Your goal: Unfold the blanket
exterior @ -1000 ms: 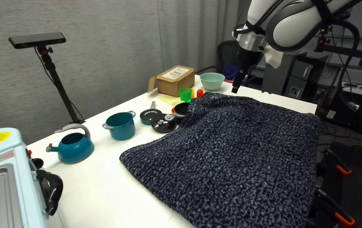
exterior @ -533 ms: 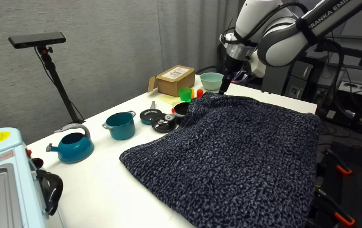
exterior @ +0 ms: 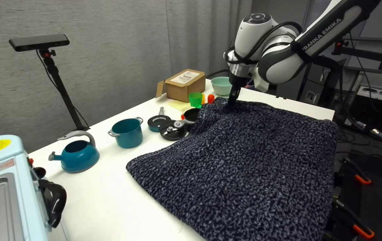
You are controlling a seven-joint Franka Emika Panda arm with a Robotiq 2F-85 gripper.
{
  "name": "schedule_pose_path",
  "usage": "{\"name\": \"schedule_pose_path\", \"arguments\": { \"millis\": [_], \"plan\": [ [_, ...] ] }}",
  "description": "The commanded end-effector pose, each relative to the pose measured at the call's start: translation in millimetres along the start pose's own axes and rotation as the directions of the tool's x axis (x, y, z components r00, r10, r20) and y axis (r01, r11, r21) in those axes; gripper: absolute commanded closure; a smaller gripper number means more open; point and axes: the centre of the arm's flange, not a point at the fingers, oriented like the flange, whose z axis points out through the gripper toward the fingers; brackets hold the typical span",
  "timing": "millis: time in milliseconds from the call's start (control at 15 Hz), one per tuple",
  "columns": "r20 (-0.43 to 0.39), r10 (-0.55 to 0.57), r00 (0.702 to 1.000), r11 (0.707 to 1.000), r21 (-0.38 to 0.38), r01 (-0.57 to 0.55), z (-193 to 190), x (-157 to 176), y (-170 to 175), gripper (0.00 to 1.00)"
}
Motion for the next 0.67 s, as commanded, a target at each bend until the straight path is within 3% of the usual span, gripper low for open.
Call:
{"name": "schedule_pose_path", "arguments": {
  "millis": [0,133,600],
  "plan": [
    [0.047,0.008,0.999,1.000,-0.001,-0.008,12.7,19.1,-1.1,0.25],
    [0.043,0.019,0.999,1.000,0.005,-0.019,11.7,20.8,1.3,0.34],
    [0.053,0.199,0.979,0.979,0.045,-0.201,8.8,19.4,44.1,0.89]
  ]
}}
